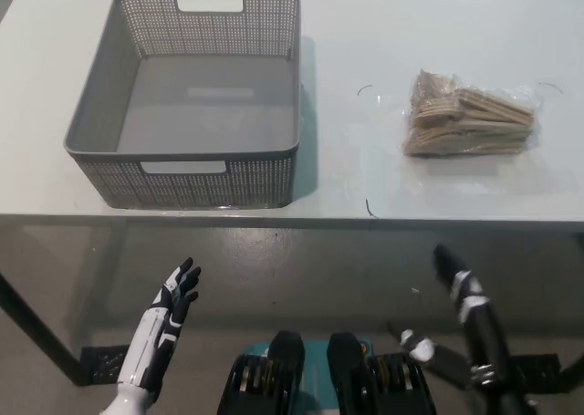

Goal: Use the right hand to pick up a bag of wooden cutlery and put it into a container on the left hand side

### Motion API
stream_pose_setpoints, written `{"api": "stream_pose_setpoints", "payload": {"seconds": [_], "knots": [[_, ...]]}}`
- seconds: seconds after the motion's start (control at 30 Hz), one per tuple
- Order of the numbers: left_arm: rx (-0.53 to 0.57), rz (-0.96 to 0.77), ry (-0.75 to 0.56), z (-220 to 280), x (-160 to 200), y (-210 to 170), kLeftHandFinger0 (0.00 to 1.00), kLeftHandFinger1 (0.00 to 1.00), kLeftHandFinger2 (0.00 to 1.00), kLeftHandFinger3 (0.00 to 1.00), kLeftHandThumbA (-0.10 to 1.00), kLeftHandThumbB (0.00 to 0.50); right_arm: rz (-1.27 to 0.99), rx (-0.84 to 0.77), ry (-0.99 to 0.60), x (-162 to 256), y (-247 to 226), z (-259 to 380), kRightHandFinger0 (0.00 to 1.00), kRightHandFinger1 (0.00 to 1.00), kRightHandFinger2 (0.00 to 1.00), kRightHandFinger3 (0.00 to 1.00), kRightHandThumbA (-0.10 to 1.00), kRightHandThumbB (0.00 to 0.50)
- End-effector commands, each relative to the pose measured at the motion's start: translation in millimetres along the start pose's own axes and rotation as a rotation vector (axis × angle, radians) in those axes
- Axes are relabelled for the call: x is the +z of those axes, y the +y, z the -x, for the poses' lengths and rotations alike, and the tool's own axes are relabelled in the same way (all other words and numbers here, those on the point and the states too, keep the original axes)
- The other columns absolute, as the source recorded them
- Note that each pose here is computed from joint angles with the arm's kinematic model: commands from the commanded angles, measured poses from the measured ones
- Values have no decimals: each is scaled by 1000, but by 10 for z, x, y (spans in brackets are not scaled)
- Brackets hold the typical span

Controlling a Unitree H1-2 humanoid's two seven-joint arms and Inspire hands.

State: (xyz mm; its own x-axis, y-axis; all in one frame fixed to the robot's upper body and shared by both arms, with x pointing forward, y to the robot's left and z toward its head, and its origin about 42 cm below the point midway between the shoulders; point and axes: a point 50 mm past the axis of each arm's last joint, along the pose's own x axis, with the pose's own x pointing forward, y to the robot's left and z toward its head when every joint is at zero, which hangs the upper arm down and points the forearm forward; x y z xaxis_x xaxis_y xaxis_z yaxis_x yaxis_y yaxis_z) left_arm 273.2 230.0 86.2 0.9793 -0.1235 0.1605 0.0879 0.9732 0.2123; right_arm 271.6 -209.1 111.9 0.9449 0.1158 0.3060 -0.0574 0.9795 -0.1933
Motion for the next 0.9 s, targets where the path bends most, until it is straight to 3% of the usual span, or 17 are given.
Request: {"api": "stream_pose_setpoints", "payload": {"seconds": [0.0,0.2,0.23,0.27,0.33,0.5,0.57,0.7,0.87], "knots": [[-15,-16,-80,-69,106,35,1000,1000,1000,1000,969,115,139,-8,-153,395,-297,-239,1000,1000,1000,1000,916,258],[-2,-25,-66,19,72,46,1000,1000,1000,1000,982,119,388,83,-191,948,-740,-790,1000,1000,1000,1000,993,436],[0,-26,-66,24,68,46,1000,1000,1000,1000,984,115,414,96,-186,1013,-796,-869,1000,1000,1000,1000,1000,444],[1,-24,-65,29,66,46,1000,1000,1000,1000,984,105,436,107,-184,1063,-839,-931,1000,1000,1000,1000,1000,406],[0,-14,-63,40,53,44,1000,1000,1000,1000,986,101,528,138,-213,1235,-975,-1177,1000,1000,1000,1000,979,447],[2,-15,-57,85,20,53,1000,1000,1000,1000,982,68,641,181,-194,1609,-1204,-1750,1000,1000,1000,1000,901,453],[4,-6,-54,87,18,48,1000,1000,1000,1000,975,74,675,191,-184,1717,-1273,-1935,1000,1000,1000,1000,882,451],[-2,-11,-47,133,-3,38,1000,1000,1000,1000,974,74,804,217,-118,1917,-1404,-2416,1000,1000,1000,1000,891,499],[-15,-28,-40,138,-6,43,1000,1000,1000,1000,1000,76,881,278,-13,2017,-1402,-2899,1000,1000,1000,1000,867,500]]}}
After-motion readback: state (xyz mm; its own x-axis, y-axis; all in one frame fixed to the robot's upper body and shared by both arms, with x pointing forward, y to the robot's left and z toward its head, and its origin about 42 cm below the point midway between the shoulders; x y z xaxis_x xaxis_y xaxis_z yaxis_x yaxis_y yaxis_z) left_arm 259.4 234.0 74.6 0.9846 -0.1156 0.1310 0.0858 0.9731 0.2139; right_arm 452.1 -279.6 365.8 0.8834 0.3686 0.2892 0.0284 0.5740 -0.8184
